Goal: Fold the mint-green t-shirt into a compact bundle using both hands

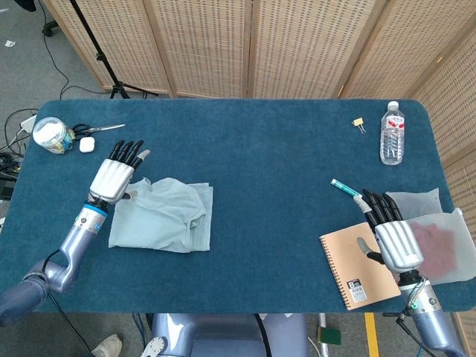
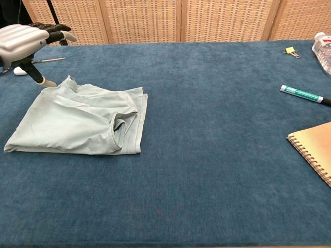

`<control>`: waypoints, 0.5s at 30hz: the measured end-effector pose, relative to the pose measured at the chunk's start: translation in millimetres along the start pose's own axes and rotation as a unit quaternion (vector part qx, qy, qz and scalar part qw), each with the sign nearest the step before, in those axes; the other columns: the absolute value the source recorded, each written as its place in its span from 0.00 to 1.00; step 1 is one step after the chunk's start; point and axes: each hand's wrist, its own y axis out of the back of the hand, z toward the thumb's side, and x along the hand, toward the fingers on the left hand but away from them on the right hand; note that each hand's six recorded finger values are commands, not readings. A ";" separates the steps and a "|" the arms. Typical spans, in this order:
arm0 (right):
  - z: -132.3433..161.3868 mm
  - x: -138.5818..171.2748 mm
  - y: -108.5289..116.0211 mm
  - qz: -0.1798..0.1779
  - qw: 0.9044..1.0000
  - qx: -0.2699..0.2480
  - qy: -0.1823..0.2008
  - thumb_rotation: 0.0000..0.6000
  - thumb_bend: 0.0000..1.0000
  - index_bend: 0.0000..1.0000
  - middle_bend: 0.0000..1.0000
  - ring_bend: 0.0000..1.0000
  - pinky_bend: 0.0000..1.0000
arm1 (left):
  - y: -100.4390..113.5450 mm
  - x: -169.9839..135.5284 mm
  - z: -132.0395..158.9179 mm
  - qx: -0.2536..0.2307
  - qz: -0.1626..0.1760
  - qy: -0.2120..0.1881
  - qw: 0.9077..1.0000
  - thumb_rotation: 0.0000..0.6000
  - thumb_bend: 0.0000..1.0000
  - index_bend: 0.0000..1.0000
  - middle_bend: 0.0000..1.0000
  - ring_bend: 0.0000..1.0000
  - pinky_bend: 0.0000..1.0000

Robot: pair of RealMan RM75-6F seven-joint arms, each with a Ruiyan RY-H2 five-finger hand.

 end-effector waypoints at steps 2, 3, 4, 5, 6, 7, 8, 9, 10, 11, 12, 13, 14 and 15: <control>0.0 -0.1 -1.6 0.002 1.000 0.001 0.000 1.00 0.39 0.00 0.00 0.00 0.00 | -5.6 0.3 -10.4 -0.002 -0.008 0.012 1.000 1.00 0.00 0.00 0.00 0.00 0.00; 0.1 -0.2 -2.3 0.004 1.000 0.002 0.000 1.00 0.39 0.00 0.00 0.00 0.00 | -8.1 0.4 -14.0 -0.002 -0.012 0.017 1.000 1.00 0.00 0.00 0.00 0.00 0.00; 0.2 -0.4 -3.0 0.004 1.000 0.002 -0.001 1.00 0.39 0.00 0.00 0.00 0.00 | -11.6 0.6 -18.0 -0.004 -0.016 0.022 1.000 1.00 0.00 0.00 0.00 0.00 0.00; 0.3 -0.6 -3.6 0.005 1.000 0.003 -0.001 1.00 0.39 0.00 0.00 0.00 0.00 | -14.3 1.0 -20.3 -0.005 -0.020 0.026 0.999 1.00 0.00 0.00 0.00 0.00 0.00; 0.3 -0.8 -4.0 0.006 1.000 0.004 -0.001 1.00 0.39 0.00 0.00 0.00 0.00 | -17.1 1.5 -22.2 -0.007 -0.023 0.029 0.999 1.00 0.00 0.00 0.00 0.00 0.00; 0.1 -0.9 -4.3 0.006 1.000 0.004 -0.001 1.00 0.39 0.00 0.00 0.00 0.00 | -20.5 2.4 -24.0 -0.009 -0.027 0.033 0.999 1.00 0.00 0.00 0.00 0.00 0.00; -0.2 -1.0 -4.6 0.006 1.000 0.005 -0.002 1.00 0.39 0.00 0.00 0.00 0.00 | -23.1 3.2 -24.9 -0.010 -0.030 0.036 0.999 1.00 0.00 0.00 0.00 0.00 0.00; -0.5 -1.1 -4.8 0.006 1.000 0.005 -0.003 1.00 0.39 0.00 0.00 0.00 0.00 | -25.7 4.0 -25.6 -0.011 -0.033 0.038 0.999 1.00 0.00 0.00 0.00 0.00 0.00; -0.7 -1.1 -4.9 0.007 1.000 0.005 -0.003 1.00 0.39 0.00 0.00 0.00 0.00 | -29.0 5.1 -26.3 -0.011 -0.037 0.041 0.998 1.00 0.00 0.00 0.00 0.00 0.00; -1.1 -1.2 -5.0 0.007 1.000 0.005 -0.004 1.00 0.39 0.00 0.00 0.00 0.00 | -31.5 5.8 -26.6 -0.011 -0.040 0.043 0.998 1.00 0.00 0.00 0.00 0.00 0.00; -1.3 -1.4 -5.1 0.007 1.000 0.005 -0.004 1.00 0.39 0.00 0.00 0.00 0.00 | -34.0 6.4 -26.9 -0.010 -0.044 0.044 0.998 1.00 0.00 0.00 0.00 0.00 0.00; -1.5 -1.5 -5.1 0.007 1.000 0.005 -0.005 1.00 0.39 0.00 0.00 0.00 0.00 | -36.3 7.0 -27.0 -0.009 -0.047 0.046 0.998 1.00 0.00 0.00 0.00 0.00 0.00; -1.7 -1.6 -5.2 0.007 1.000 0.006 -0.005 1.00 0.39 0.00 0.00 0.00 0.00 | -39.4 7.7 -27.1 -0.007 -0.051 0.047 0.998 1.00 0.00 0.00 0.00 0.00 0.00; -1.8 -1.7 -5.2 0.007 1.000 0.006 -0.005 1.00 0.39 0.00 0.00 0.00 0.00 | -41.7 8.2 -27.1 -0.006 -0.054 0.049 0.997 1.00 0.00 0.00 0.00 0.00 0.00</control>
